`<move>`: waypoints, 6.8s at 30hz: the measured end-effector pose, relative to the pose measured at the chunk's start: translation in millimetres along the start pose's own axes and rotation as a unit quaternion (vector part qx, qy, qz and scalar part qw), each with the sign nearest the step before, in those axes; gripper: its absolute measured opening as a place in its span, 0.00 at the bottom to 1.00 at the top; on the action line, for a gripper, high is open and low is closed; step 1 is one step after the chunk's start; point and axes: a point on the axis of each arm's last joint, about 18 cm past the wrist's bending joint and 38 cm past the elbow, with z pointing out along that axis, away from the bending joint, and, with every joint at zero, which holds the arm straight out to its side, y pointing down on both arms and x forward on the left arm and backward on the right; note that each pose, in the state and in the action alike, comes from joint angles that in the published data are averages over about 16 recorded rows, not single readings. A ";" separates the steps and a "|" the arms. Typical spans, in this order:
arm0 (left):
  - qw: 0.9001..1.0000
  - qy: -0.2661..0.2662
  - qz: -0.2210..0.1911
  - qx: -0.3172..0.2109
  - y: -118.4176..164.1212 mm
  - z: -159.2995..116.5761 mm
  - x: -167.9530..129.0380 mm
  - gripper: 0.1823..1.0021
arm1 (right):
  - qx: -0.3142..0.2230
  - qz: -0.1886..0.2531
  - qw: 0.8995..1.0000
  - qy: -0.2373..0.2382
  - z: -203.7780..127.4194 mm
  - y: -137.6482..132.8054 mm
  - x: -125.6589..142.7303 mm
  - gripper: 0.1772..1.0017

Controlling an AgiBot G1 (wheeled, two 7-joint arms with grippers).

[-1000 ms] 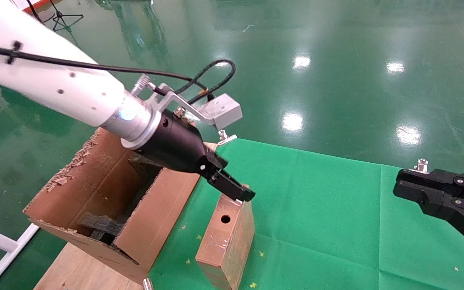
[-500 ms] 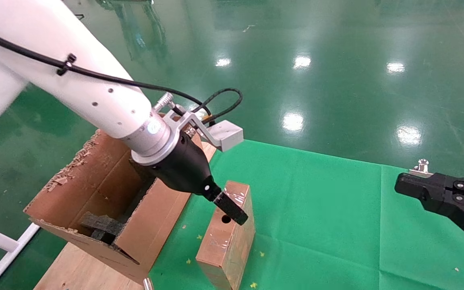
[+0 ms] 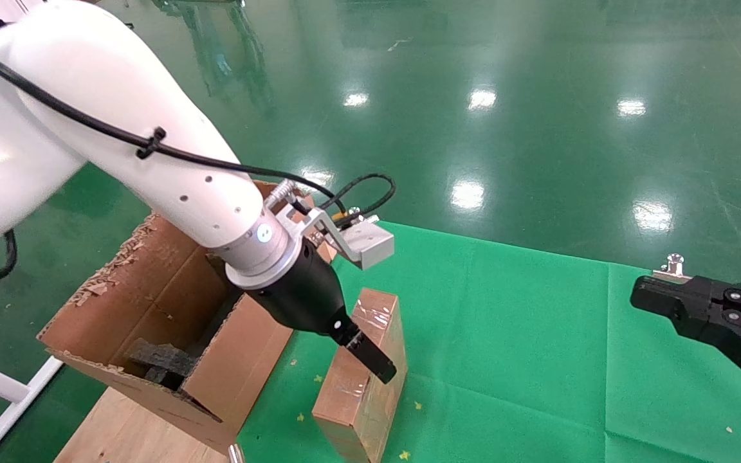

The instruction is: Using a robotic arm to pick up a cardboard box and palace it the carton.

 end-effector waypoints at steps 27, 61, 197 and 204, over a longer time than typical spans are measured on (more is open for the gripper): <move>1.000 0.002 0.012 -0.008 1.7 6.9 1.2 0.99 | 0.000 0.000 1.000 0.000 -0.1 0.1 0.1 0.07; 0.993 -0.011 0.040 0.110 -6.6 -73.3 -32.5 0.38 | 0.000 0.000 1.000 0.000 -0.1 0.1 0.1 0.84; 0.967 -0.019 -0.028 0.252 115.7 -45.5 -232.4 1.00 | 0.000 0.001 1.000 0.001 -0.2 0.2 0.2 1.00; 0.958 0.024 0.025 0.286 98.5 -35.4 -204.8 1.00 | 0.000 0.001 1.000 0.001 -0.2 0.2 0.2 1.00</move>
